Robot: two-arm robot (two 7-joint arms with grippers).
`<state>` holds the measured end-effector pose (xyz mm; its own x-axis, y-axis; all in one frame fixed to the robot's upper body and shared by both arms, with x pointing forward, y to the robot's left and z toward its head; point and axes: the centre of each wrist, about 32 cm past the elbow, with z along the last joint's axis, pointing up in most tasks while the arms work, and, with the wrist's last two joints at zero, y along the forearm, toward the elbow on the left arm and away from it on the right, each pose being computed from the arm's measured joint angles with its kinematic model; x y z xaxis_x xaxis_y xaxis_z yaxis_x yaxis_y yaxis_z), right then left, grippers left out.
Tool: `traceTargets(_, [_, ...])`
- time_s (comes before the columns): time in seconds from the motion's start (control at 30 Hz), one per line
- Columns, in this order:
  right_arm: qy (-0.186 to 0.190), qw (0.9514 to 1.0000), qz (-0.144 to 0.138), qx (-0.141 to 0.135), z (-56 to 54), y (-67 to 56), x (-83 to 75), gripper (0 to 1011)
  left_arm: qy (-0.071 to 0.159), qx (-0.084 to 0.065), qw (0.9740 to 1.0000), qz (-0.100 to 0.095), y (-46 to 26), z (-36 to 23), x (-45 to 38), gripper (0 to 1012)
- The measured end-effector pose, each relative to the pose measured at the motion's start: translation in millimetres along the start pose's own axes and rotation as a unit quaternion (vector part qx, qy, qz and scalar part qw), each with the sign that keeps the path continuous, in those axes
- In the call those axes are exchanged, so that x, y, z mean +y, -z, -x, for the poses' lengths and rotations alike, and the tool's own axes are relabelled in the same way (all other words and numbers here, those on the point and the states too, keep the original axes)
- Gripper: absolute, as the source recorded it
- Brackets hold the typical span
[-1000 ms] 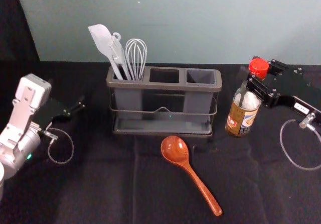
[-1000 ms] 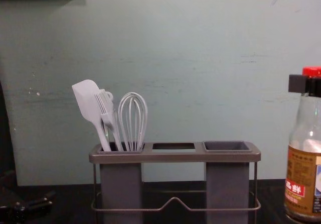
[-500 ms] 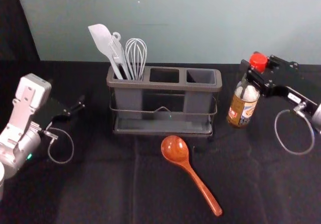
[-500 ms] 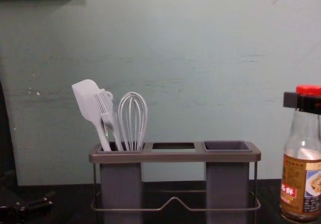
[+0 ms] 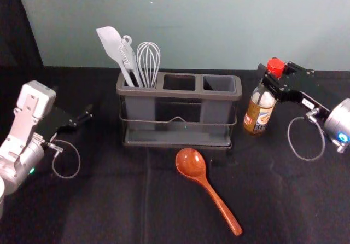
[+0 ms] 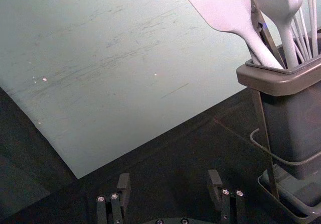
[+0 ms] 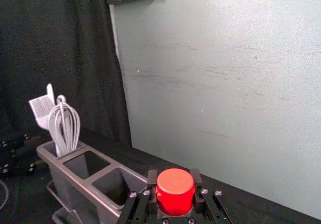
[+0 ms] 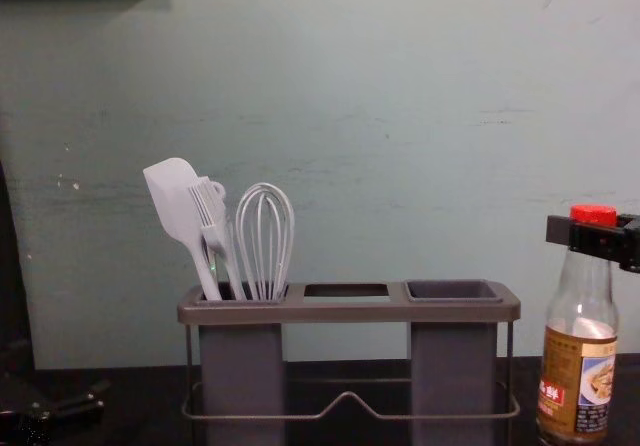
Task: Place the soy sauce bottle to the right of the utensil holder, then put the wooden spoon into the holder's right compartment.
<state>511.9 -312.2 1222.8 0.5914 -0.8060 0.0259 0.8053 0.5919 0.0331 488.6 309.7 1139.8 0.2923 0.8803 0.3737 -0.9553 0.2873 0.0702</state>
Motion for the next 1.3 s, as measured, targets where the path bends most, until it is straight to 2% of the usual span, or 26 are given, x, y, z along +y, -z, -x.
traceTargets(0.23, [0.012, 0.9997, -0.012, 0.018, -1.5, 11.5, 4.9, 390, 0.000, 0.000, 1.0000, 0.000, 0.0, 0.0, 0.0, 1005])
traceTargets(0.57, [0.025, 0.9990, -0.017, 0.031, -1.2, 21.1, 10.2, 390, 0.000, 0.000, 1.0000, 0.000, 0.0, 0.0, 0.0, 1005])
traceTargets(1.3, [0.025, 0.9994, 0.003, 0.026, 5.7, 36.2, 17.7, 390, 0.000, 0.000, 1.0000, 0.000, 0.0, 0.0, 0.0, 1005])
